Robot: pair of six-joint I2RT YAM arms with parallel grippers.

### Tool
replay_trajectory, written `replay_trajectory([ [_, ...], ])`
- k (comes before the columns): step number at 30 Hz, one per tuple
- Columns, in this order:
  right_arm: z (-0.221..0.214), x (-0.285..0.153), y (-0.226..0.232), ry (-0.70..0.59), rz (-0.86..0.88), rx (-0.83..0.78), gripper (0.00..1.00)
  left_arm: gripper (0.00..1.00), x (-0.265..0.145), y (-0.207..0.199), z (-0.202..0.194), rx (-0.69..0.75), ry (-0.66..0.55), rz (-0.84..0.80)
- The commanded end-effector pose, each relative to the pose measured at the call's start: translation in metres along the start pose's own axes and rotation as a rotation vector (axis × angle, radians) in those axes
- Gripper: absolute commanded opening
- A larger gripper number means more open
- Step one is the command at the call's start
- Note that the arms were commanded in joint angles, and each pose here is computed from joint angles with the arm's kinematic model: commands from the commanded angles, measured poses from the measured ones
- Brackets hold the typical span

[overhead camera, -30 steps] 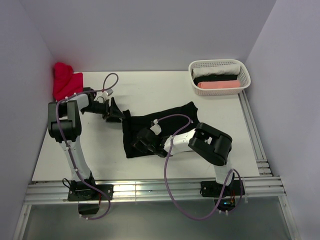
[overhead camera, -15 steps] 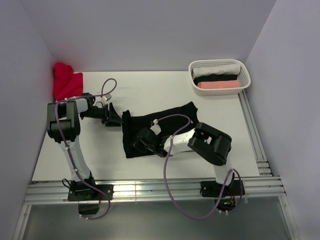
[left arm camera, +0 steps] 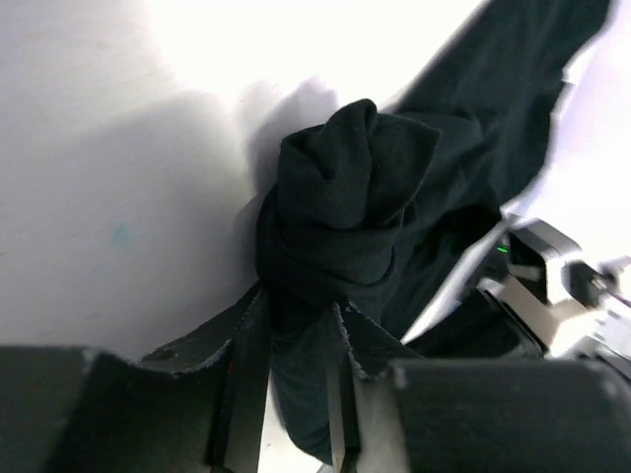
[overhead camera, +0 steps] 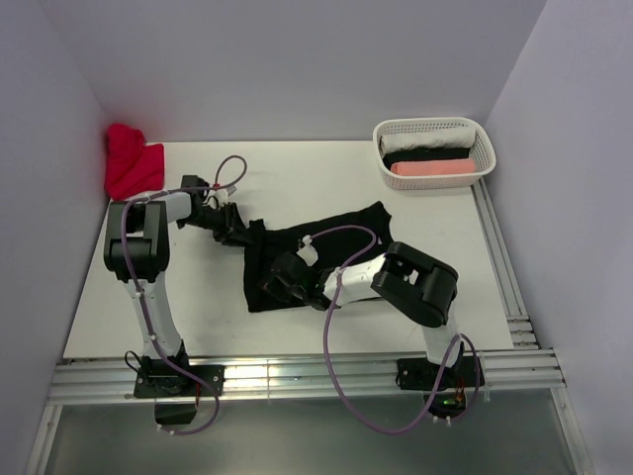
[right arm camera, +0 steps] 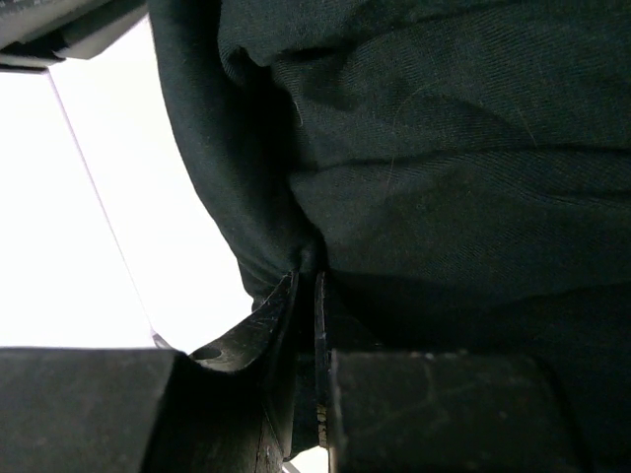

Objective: Roll the t-shirts
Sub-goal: Roll the tshirt

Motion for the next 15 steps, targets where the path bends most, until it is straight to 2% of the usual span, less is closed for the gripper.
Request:
replay_trajectory([
  [1,-0.017,0.004,-0.040,0.077,-0.194,-0.094,0.07,0.29,0.003,-0.018,0.014,0.126,-0.146,0.180],
  [8,-0.009,-0.009,-0.035,0.025,-0.240,-0.150,0.36,0.25,0.005,-0.028,0.012,0.185,-0.199,0.305],
  [11,-0.006,-0.017,-0.026,-0.010,-0.244,-0.180,0.43,0.21,0.008,-0.028,0.010,0.199,-0.199,0.337],
  [15,-0.004,-0.028,-0.012,-0.038,-0.233,-0.209,0.45,0.19,0.011,-0.029,0.009,0.208,-0.200,0.355],
])
Point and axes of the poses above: each gripper's point midway between its finger pads, its own x axis out along the fingers, its own y axis along the line the jaws close on, z = x × y, the point moved 9 cm from there along -x, back along the fingers, and after that the axes turned 15 degrees about -x, right-handed, at the moved point
